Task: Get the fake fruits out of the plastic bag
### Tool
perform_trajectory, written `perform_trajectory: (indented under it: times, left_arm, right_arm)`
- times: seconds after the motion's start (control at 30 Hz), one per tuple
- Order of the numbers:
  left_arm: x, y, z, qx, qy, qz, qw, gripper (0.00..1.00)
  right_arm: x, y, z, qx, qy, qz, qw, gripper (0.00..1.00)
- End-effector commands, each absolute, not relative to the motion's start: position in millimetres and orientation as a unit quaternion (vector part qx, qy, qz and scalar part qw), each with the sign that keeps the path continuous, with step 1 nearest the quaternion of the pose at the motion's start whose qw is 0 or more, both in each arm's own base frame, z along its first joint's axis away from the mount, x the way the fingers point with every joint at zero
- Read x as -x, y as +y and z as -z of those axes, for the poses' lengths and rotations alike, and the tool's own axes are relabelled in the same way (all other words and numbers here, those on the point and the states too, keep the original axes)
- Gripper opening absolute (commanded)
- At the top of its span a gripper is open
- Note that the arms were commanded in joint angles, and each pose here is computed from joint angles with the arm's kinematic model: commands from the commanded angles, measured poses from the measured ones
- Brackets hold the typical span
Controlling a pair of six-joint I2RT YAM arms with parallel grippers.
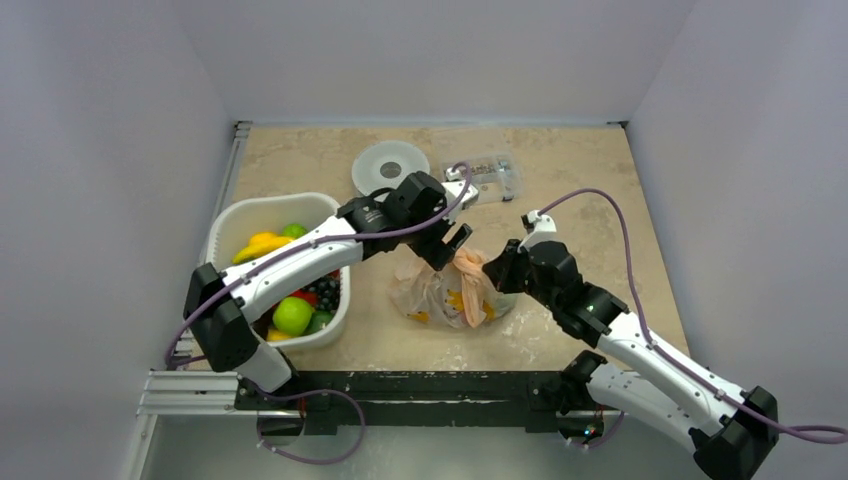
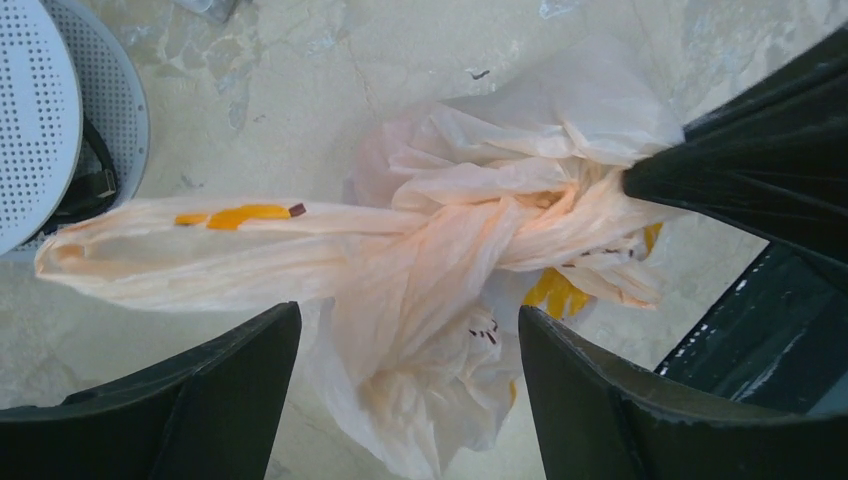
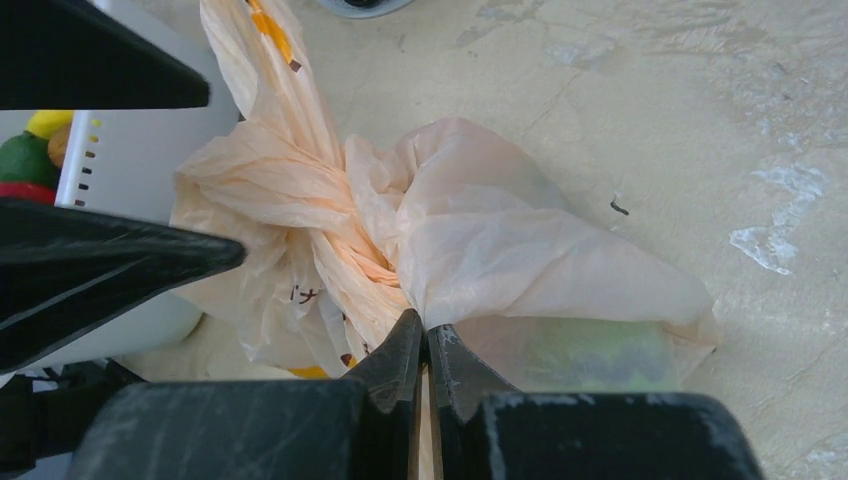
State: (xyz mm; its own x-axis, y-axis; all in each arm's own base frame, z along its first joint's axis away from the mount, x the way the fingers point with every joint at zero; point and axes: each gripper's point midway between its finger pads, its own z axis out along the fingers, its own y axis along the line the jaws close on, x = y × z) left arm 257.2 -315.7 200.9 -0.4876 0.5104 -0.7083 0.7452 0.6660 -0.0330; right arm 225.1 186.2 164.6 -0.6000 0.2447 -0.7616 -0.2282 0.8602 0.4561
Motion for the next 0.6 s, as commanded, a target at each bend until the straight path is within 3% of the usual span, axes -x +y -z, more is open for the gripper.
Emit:
perform_trajectory:
  times: [0.0, 0.27, 0.3, 0.43, 0.57]
  left_arm:
    - [-270, -323, -187, -0.404, 0.843, 0.137, 0.329, 0.75]
    - [-268, -326, -177, -0.421, 0.839, 0.105, 0.329, 0.46]
    - [-269, -325, -176, -0.42, 0.84, 0.098, 0.329, 0.41]
    - [-280, -310, -185, -0.399, 0.848, 0.054, 0.345, 0.01]
    - [-287, -296, -196, -0.374, 0.848, 0.033, 0.374, 0.0]
  right_arm:
    - [-228, 196, -190, 0.017, 0.83, -0.296, 0.473, 0.0]
    - [-226, 201, -189, 0.017, 0.827, -0.311, 0.468, 0.0]
    - [-226, 201, -189, 0.018, 0.827, -0.31, 0.468, 0.0]
    - [-226, 193, -187, 0.001, 0.834, -0.294, 0.467, 0.0]
    - [-239, 142, -173, -0.111, 0.853, -0.179, 0.478, 0.0]
